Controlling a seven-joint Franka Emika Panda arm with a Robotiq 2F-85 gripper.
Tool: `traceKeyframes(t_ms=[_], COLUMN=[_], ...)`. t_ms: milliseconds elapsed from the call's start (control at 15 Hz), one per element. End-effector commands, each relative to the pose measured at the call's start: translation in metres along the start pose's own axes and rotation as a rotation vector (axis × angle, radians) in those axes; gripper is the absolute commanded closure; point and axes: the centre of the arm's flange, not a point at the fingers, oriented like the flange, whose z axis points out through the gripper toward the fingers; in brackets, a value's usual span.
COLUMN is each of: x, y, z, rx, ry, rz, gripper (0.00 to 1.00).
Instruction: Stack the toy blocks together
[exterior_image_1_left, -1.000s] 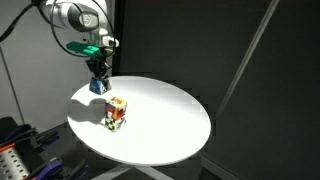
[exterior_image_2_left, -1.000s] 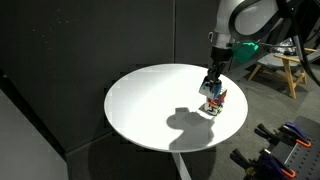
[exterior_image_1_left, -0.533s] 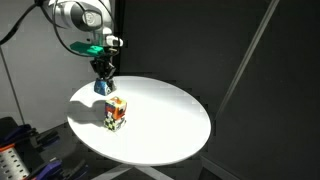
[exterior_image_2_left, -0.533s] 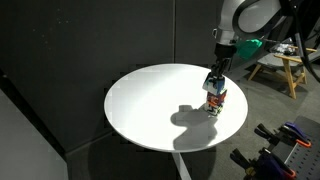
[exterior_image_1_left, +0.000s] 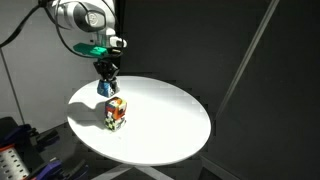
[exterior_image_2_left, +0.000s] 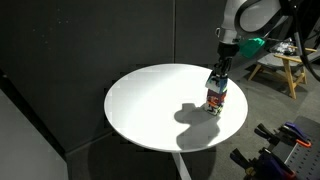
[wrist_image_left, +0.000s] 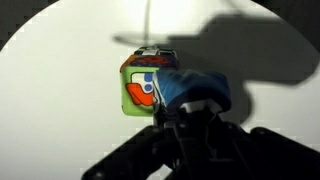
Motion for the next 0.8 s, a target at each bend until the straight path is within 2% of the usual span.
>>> traceKeyframes(t_ms=[0, 400, 733], x=[0.002, 0.006, 0.012], y=[0.014, 0.024, 0.035], z=[-0.007, -0.007, -0.008], rx=[0.005, 0.010, 0.010], ry=[-0.021, -0.063, -0.067], rz=[-0.036, -0.066, -0.040], gripper=[0.93, 0.93, 0.93])
